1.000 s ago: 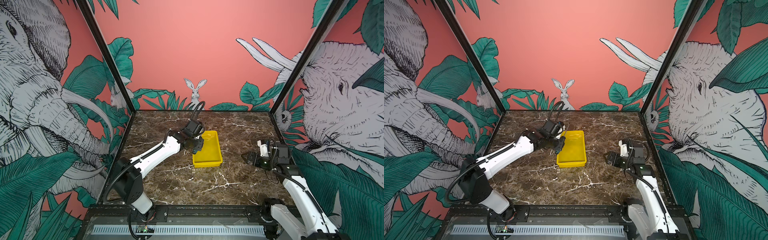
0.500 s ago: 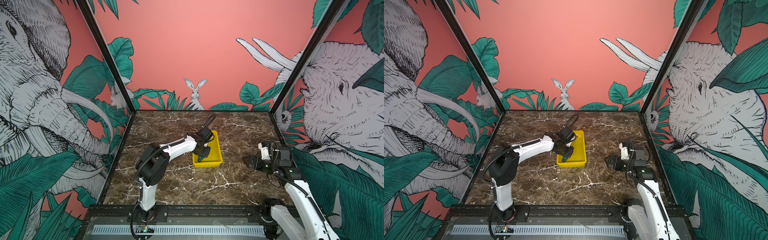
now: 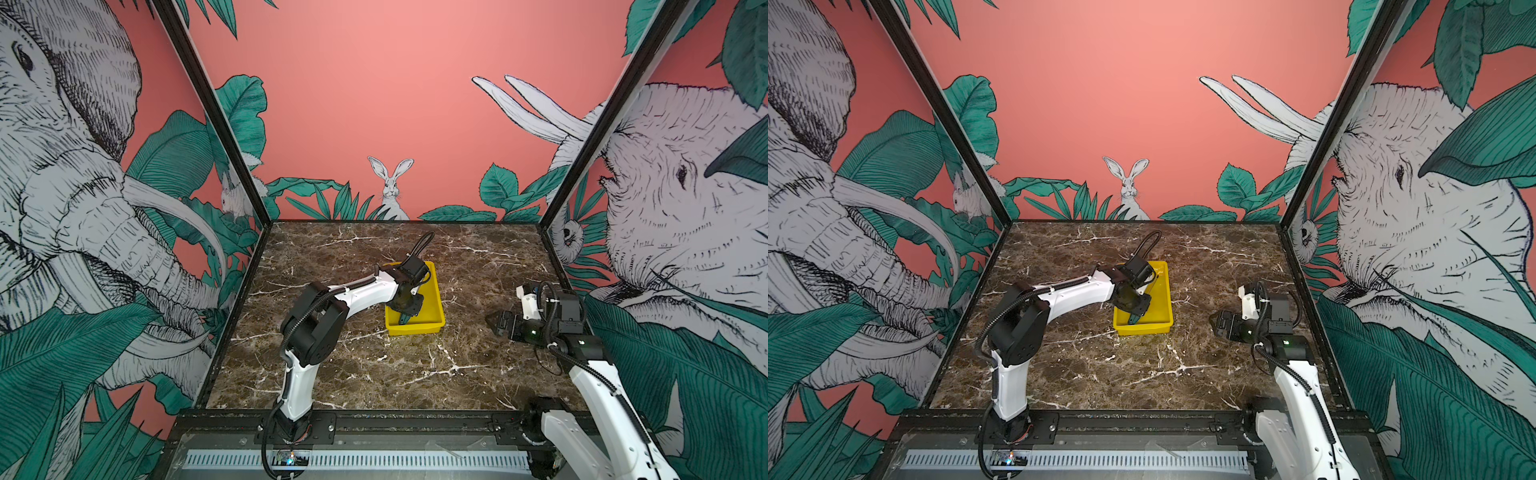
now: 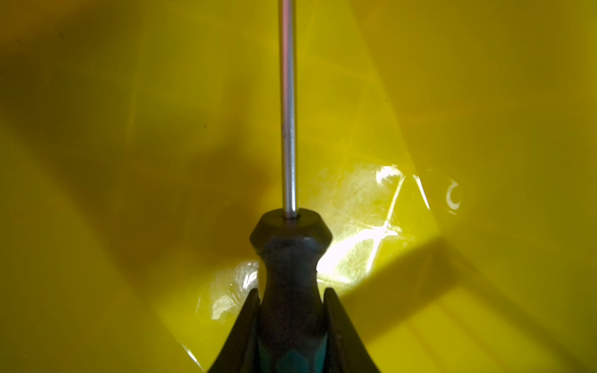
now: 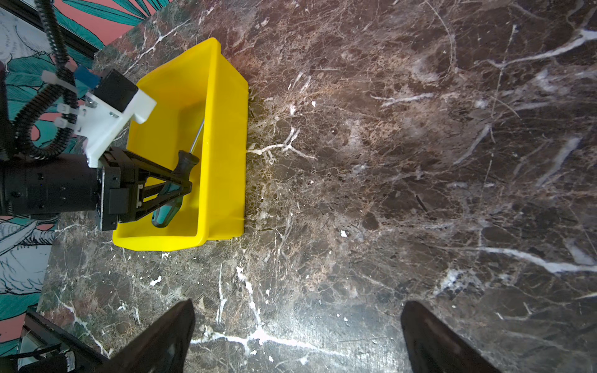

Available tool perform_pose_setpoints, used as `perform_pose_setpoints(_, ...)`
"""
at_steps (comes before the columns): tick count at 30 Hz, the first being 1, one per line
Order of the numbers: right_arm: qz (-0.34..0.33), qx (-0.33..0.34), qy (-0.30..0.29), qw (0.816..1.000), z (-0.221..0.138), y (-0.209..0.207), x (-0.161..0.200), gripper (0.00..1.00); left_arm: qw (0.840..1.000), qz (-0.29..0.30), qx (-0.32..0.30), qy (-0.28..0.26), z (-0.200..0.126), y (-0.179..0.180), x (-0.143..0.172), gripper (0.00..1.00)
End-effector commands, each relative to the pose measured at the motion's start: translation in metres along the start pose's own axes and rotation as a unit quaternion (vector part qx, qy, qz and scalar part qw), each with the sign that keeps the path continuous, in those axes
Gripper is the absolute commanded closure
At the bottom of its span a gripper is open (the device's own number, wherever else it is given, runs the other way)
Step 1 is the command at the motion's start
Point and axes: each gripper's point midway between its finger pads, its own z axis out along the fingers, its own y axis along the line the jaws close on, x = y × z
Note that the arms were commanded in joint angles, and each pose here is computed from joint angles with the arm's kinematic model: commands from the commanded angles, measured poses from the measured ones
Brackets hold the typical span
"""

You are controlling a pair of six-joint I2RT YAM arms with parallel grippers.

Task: Put the screwdriver in the bin
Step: Place the screwdriver in the bin.

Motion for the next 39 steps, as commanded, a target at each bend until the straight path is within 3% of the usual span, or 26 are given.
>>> perform_pose_setpoints(1, -0.003, 0.006, -0.007, 1.0, -0.006, 0.0, -0.003, 0.01, 1.0, 0.003, 0.012, -0.018, -0.007, -0.008, -0.013, 0.78)
perform_pose_setpoints(9, 0.0, 0.013, -0.009, 1.0, -0.008, -0.001, -0.003, 0.01, 1.0, 0.008, 0.014, -0.015, -0.004, -0.008, -0.012, 0.74)
perform_pose_setpoints(24, -0.002, 0.01, -0.014, 1.0, -0.01, 0.0, -0.004, 0.01, 0.999, 0.03, 0.007, -0.035, -0.025, -0.009, -0.022, 0.51)
perform_pose_setpoints(35, -0.003, 0.014, -0.014, 1.0, -0.01, 0.0, -0.006, 0.01, 0.991, 0.047, 0.037, -0.122, -0.094, -0.023, -0.053, 0.19)
perform_pose_setpoints(36, -0.004, 0.014, -0.015, 1.0, -0.01, 0.0, -0.007, 0.01, 0.989, 0.049, 0.041, -0.132, -0.102, -0.024, -0.056, 0.07)
perform_pose_setpoints(37, -0.004, 0.013, -0.016, 1.0, -0.01, 0.0, -0.009, 0.01, 0.987, 0.052, 0.043, -0.143, -0.11, -0.025, -0.058, 0.01)
perform_pose_setpoints(39, -0.006, 0.008, -0.018, 1.0, -0.011, 0.003, -0.013, 0.01, 0.983, 0.058, 0.041, -0.168, -0.127, -0.024, -0.061, 0.01)
